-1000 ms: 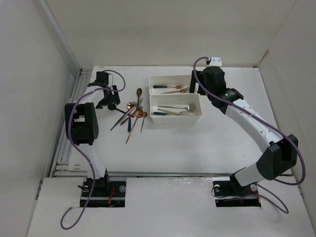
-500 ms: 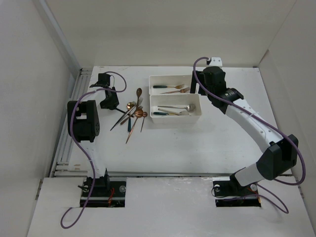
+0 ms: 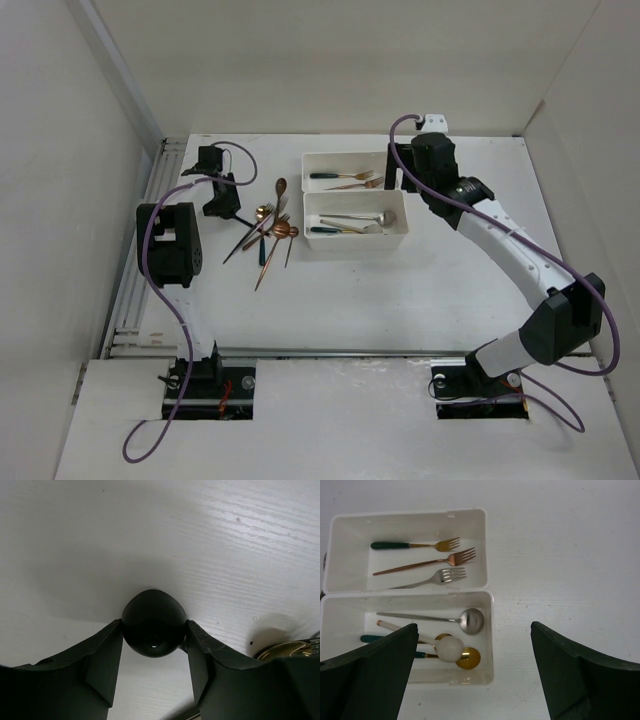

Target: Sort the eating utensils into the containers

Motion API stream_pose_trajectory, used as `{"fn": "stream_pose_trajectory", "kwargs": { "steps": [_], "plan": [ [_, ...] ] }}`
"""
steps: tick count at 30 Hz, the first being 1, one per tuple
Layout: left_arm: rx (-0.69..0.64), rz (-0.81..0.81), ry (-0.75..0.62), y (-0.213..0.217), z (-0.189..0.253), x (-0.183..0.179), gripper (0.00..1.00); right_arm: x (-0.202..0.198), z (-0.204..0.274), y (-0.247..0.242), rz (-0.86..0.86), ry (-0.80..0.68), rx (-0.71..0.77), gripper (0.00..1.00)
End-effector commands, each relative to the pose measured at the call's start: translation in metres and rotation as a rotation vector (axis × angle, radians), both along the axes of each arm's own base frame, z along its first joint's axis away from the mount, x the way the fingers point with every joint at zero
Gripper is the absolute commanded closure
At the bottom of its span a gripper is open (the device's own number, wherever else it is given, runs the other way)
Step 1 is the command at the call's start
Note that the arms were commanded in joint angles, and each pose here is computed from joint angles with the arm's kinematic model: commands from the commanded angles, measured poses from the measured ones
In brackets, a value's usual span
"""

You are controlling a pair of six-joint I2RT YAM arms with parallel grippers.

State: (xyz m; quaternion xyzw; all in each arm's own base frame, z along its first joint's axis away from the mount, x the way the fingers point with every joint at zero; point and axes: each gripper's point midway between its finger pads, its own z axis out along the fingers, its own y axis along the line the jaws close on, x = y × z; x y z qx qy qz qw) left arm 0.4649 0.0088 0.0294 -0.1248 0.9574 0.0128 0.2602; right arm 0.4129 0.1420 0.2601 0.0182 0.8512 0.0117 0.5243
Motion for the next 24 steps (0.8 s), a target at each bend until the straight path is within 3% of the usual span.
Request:
{"fn": "stream_pose_trajectory", "kwargs": {
  "steps": [1,5,10,18,21,24],
  "plan": [
    [0.026,-0.069,-0.192,0.001,0.075,0.037,1.00,0.001,0.039,0.029,0.154,-0.077,0.023,0.02],
    [0.059,-0.255,-0.357,-0.031,0.146,0.052,1.00,-0.005,0.052,0.065,0.351,-0.102,0.034,0.02],
    [0.285,-0.628,-0.450,-0.083,0.199,0.040,1.00,-0.005,0.069,0.093,0.481,-0.157,0.080,0.02],
    [0.599,-0.803,-0.498,-0.107,0.251,0.041,1.00,-0.007,0.074,0.128,0.644,-0.190,0.154,0.02],
    [0.587,-0.776,-0.623,-0.122,0.302,0.046,1.00,-0.008,0.082,0.147,0.730,-0.224,0.213,0.02],
    [0.352,-0.806,-0.677,-0.146,0.318,0.039,1.00,-0.012,0.091,0.169,0.842,-0.261,0.279,0.02]
  ]
}}
